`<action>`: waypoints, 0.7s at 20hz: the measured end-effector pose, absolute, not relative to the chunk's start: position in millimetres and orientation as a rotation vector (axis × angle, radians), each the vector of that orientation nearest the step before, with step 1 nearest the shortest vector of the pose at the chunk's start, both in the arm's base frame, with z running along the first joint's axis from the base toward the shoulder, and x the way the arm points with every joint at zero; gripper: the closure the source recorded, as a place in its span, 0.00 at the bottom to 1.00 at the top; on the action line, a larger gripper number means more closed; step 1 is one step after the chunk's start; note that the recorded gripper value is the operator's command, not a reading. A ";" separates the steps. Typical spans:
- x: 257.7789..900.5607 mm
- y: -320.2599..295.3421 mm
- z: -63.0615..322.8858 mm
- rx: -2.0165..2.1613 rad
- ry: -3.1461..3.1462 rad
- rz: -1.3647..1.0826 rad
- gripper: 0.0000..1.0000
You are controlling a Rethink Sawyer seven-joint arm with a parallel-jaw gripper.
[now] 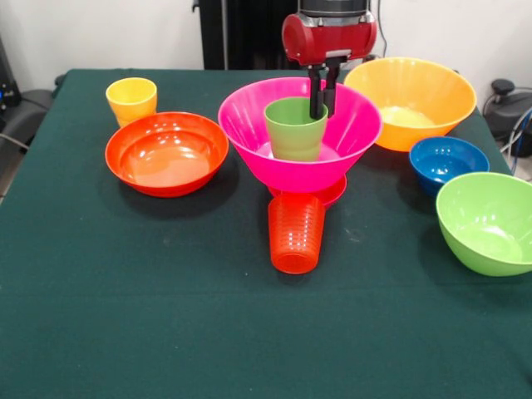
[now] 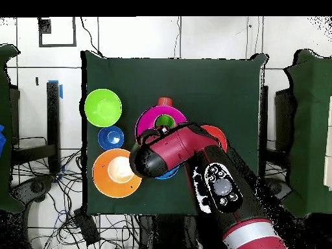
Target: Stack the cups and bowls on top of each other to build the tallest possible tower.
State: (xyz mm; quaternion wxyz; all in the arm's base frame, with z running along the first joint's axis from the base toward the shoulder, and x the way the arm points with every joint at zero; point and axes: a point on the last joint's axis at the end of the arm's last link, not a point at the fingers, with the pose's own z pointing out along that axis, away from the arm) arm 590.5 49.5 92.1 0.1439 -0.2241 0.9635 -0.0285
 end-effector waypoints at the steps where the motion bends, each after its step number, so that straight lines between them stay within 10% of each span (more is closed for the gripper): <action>1: 589.9 49.4 91.1 -0.645 2.780 -0.081 1.00; 14: 580.6 52.2 76.6 -0.648 2.810 -0.050 1.00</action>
